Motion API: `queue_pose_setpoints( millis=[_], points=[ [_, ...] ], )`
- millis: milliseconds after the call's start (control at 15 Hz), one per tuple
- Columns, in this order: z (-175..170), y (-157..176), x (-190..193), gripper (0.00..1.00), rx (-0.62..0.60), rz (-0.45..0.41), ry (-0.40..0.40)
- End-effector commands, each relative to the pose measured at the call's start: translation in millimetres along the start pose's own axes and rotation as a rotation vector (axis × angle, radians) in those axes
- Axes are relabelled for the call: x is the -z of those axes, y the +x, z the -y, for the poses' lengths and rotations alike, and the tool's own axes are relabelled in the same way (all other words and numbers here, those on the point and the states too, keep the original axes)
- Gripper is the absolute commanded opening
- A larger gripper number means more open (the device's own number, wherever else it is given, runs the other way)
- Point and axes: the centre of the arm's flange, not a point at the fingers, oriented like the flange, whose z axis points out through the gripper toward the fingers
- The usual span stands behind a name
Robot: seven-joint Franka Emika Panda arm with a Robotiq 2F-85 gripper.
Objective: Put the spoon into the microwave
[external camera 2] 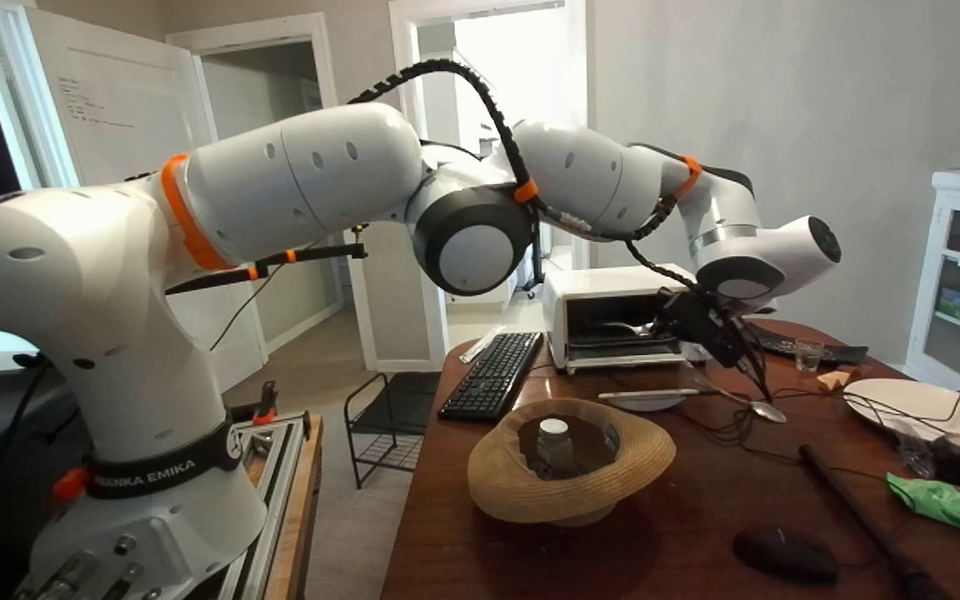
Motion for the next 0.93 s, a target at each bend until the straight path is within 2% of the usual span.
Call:
queue_pose_setpoints(
  millis=[0, 400, 867],
  points=[
    [5.9, 29.8, -18.9, 0.02, -0.007, -0.039, -0.017],
    [21.8, 54.8, -46.5, 0.02, 0.035, -0.068, 0.019],
    [26.0, 65.2, -73.6, 0.02, 0.045, -0.079, 0.085]
  ],
)
